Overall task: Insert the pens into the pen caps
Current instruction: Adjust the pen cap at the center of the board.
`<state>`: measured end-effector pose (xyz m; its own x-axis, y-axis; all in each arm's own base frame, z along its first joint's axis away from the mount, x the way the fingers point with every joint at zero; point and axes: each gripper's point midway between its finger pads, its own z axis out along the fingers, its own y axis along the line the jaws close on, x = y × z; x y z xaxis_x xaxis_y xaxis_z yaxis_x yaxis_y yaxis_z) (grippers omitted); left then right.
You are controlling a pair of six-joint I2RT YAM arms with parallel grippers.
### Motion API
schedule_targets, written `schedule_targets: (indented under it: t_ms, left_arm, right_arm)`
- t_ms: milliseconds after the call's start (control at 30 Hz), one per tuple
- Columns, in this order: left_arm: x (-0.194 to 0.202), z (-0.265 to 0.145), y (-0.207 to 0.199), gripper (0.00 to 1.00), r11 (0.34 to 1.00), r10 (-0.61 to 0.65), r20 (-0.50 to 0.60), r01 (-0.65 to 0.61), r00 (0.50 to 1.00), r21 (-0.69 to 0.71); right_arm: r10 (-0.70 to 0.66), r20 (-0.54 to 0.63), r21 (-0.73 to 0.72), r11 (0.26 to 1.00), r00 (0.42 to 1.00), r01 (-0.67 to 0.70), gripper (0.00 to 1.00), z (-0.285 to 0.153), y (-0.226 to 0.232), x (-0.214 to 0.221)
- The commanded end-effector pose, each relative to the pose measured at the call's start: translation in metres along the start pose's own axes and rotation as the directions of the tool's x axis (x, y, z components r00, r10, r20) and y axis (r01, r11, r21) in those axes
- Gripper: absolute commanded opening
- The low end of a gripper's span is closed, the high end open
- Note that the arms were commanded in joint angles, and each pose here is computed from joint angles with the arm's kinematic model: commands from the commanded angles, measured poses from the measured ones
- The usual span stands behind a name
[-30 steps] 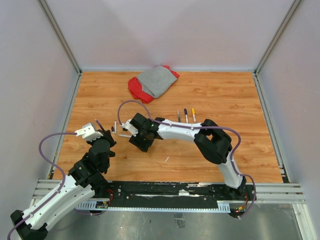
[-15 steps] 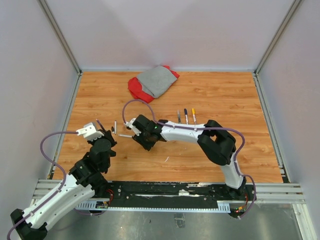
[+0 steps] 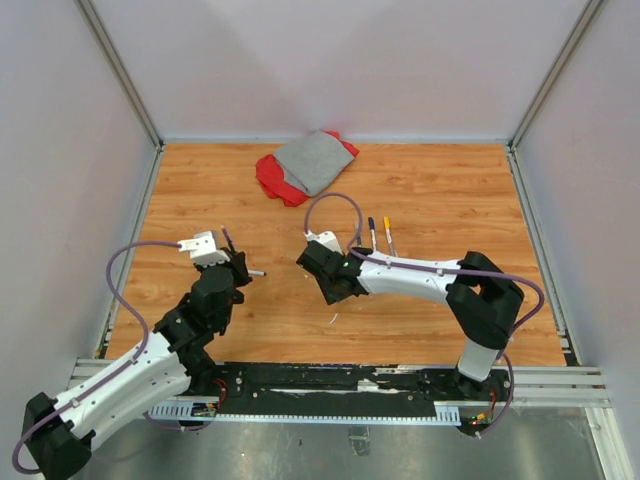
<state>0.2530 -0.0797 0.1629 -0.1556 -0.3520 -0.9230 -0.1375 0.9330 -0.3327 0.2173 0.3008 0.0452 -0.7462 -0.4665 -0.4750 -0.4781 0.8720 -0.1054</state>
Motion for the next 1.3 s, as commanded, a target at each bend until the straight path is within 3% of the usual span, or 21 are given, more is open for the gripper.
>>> schedule_targets:
  t_ms: [0,200,433,767,1000,1267]
  left_arm:
    - [-0.030,0.009,-0.049,0.01,0.988,-0.055,0.040,0.049,0.998,0.144]
    - [-0.038,0.027,-0.071,0.00,0.985,-0.096,0.079,0.083,0.992,0.150]
    - [-0.030,0.045,-0.088,0.01,0.985,-0.044,0.092,0.028,0.995,0.168]
    - [-0.011,0.049,-0.080,0.01,0.988,-0.009,0.074,-0.002,0.997,0.152]
    - [-0.006,0.054,-0.078,0.00,0.992,0.015,0.064,-0.023,0.998,0.125]
    - [0.001,0.058,-0.078,0.00,0.993,0.035,0.049,-0.040,0.998,0.112]
  right_arm:
    - [0.247,-0.001,0.139,0.960,0.969,-0.245,0.31,-0.009,-0.028,0.025]
    - [0.344,-0.040,0.143,0.931,0.938,-0.336,0.28,0.000,-0.030,0.041]
    - [0.364,-0.094,0.096,0.930,0.927,-0.355,0.30,0.011,-0.022,0.046]
    - [0.314,-0.109,0.060,0.949,0.943,-0.309,0.58,0.006,-0.020,0.040]
    - [0.238,-0.012,-0.017,0.971,0.971,-0.239,0.65,-0.025,-0.028,0.019]
    - [0.095,0.208,-0.023,0.995,0.974,-0.092,0.68,-0.058,-0.061,0.003]
